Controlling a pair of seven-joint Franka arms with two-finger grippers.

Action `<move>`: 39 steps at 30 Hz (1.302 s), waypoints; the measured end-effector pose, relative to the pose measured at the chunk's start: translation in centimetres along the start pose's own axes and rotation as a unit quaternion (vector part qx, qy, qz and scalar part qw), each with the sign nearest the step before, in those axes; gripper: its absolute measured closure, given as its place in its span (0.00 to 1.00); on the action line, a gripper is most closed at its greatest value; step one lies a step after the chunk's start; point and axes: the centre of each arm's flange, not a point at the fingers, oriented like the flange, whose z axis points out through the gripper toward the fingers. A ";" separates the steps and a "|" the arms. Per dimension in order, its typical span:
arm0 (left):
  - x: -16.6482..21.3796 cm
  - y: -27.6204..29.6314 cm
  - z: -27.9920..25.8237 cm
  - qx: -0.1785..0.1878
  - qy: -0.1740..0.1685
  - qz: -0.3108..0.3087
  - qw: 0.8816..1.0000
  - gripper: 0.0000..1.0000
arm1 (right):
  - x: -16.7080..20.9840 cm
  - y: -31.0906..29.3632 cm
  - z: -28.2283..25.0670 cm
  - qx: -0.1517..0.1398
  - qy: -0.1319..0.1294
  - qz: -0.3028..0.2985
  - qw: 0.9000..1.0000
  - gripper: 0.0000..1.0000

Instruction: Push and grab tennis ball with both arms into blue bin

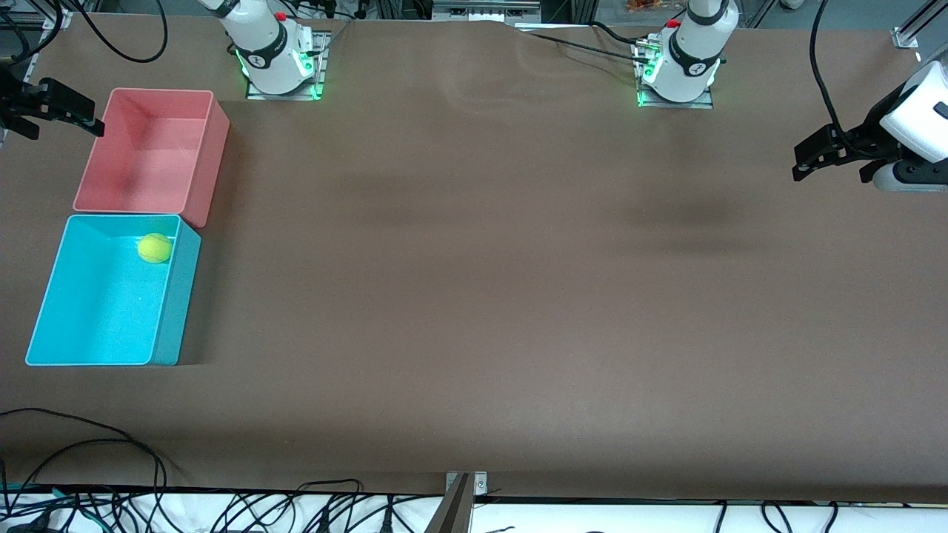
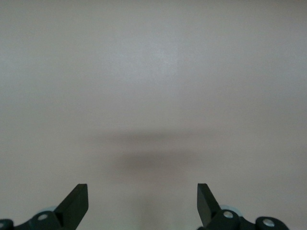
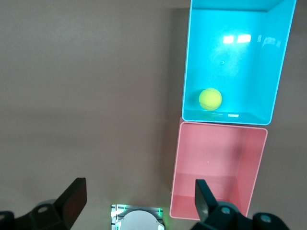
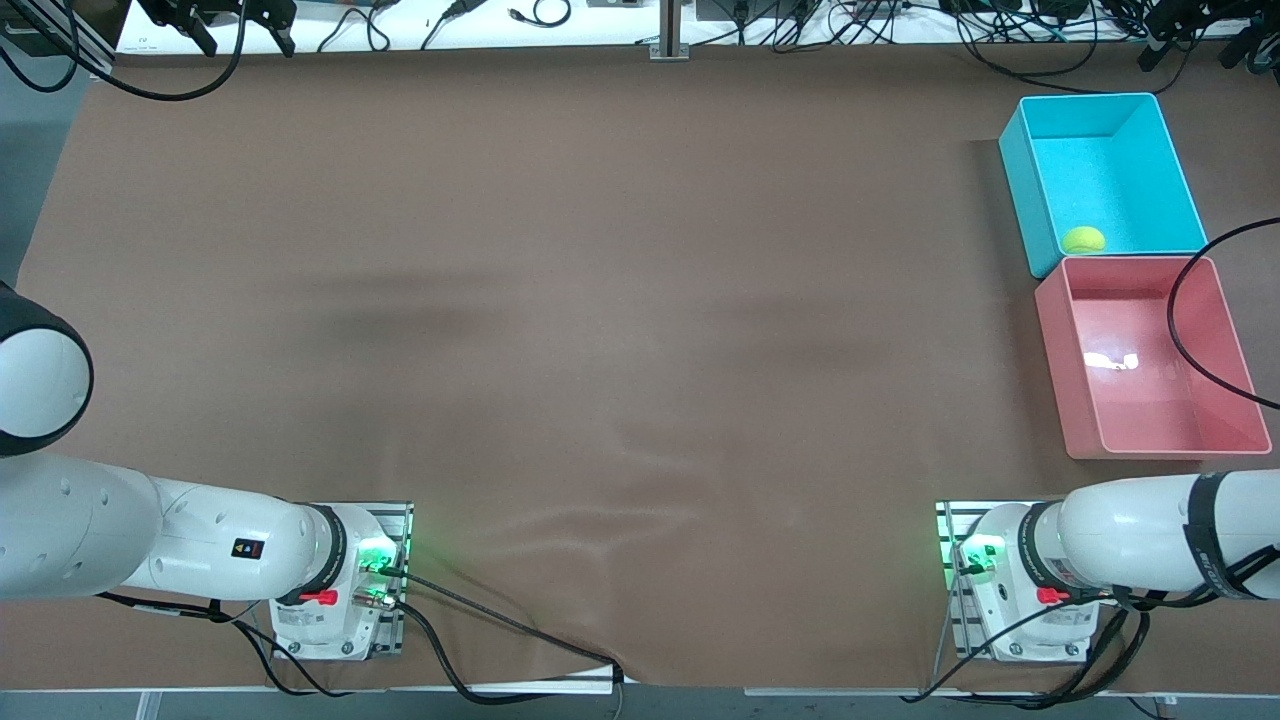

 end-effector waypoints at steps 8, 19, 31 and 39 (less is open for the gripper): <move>0.0 0.0 0.0 0.000 0.000 0.000 1.000 0.00 | -0.2 -0.1 -0.9 -0.001 0.005 0.001 1.000 0.00; 0.0 0.0 0.0 0.000 0.000 0.001 1.000 0.00 | 0.0 -1.0 -2.9 -0.004 0.003 0.005 1.000 0.00; 0.1 0.0 0.1 0.000 -0.001 0.002 1.000 0.00 | 0.7 -1.1 -1.8 -0.003 -0.014 0.009 1.000 0.00; 0.1 0.1 0.2 0.000 -0.002 0.003 1.000 0.00 | 1.0 -1.1 -1.5 -0.003 -0.016 0.010 1.000 0.00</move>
